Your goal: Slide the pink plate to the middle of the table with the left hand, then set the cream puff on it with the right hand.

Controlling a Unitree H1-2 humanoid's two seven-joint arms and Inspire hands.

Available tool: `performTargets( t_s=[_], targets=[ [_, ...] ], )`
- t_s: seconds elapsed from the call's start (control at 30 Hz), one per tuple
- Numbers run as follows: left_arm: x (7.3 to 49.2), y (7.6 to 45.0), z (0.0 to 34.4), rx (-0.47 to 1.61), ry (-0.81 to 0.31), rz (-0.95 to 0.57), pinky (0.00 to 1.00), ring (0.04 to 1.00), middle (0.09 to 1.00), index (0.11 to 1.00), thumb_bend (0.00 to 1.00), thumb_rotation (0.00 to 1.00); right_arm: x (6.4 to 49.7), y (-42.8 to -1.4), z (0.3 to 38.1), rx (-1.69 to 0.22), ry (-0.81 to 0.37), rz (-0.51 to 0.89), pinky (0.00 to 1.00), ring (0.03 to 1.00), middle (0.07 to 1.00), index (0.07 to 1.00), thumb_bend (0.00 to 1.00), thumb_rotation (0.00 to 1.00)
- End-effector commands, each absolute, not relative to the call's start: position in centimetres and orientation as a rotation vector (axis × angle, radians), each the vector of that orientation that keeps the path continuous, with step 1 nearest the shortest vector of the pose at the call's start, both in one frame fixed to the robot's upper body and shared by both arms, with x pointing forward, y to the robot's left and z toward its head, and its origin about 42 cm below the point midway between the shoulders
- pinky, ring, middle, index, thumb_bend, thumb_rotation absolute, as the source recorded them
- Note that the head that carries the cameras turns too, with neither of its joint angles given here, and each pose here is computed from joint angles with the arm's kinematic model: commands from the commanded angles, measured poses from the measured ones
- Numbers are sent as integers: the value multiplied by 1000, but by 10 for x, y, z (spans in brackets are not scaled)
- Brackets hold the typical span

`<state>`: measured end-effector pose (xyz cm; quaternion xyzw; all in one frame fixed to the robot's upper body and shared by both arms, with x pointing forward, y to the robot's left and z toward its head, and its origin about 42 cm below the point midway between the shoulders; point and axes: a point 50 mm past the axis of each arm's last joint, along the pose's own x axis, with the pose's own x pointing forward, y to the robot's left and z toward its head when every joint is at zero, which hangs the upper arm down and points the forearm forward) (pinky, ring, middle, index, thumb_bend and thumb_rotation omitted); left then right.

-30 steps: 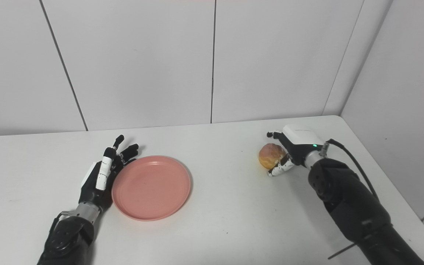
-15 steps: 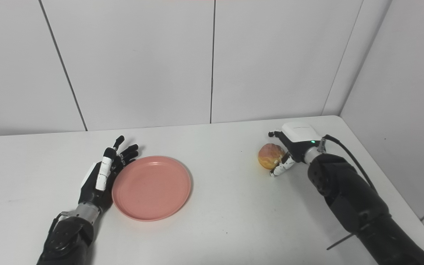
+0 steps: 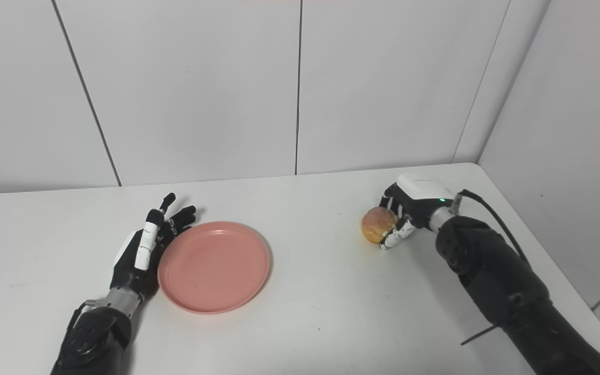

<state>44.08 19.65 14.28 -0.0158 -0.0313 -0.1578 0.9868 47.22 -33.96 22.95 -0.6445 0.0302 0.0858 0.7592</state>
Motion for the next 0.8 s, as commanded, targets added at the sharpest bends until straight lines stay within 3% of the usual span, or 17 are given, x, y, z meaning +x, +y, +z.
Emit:
performTargets(
  t_s=[0.0,0.33,0.5,0.6,0.7,0.73,0.77],
  targets=[
    [437,194,134,-31,-5,-320,900,875,845,1000,952,928,477,-337,235,-1422,49,213,258,323,408,515,522,6],
    [436,194,135,-26,0,-321,895,873,849,1000,936,936,476,-338,230,-1425,53,230,321,410,459,497,527,2],
    [436,194,134,-36,4,-323,918,874,850,1000,941,929,474,-337,234,-1419,31,224,259,332,408,515,521,1],
    [435,194,134,-38,3,-322,927,875,844,1000,937,928,472,-335,240,-1415,2,221,257,342,409,517,521,1],
    [435,193,134,-37,4,-320,924,875,838,1000,927,931,470,-333,252,-1414,-24,213,223,297,466,490,527,0],
    [435,193,134,-37,5,-319,919,873,838,1000,921,933,470,-332,256,-1414,-37,211,227,305,427,502,523,0],
    [435,193,134,-38,5,-320,916,872,840,1000,916,934,470,-331,260,-1414,-53,211,306,415,487,482,520,0]
  ],
)
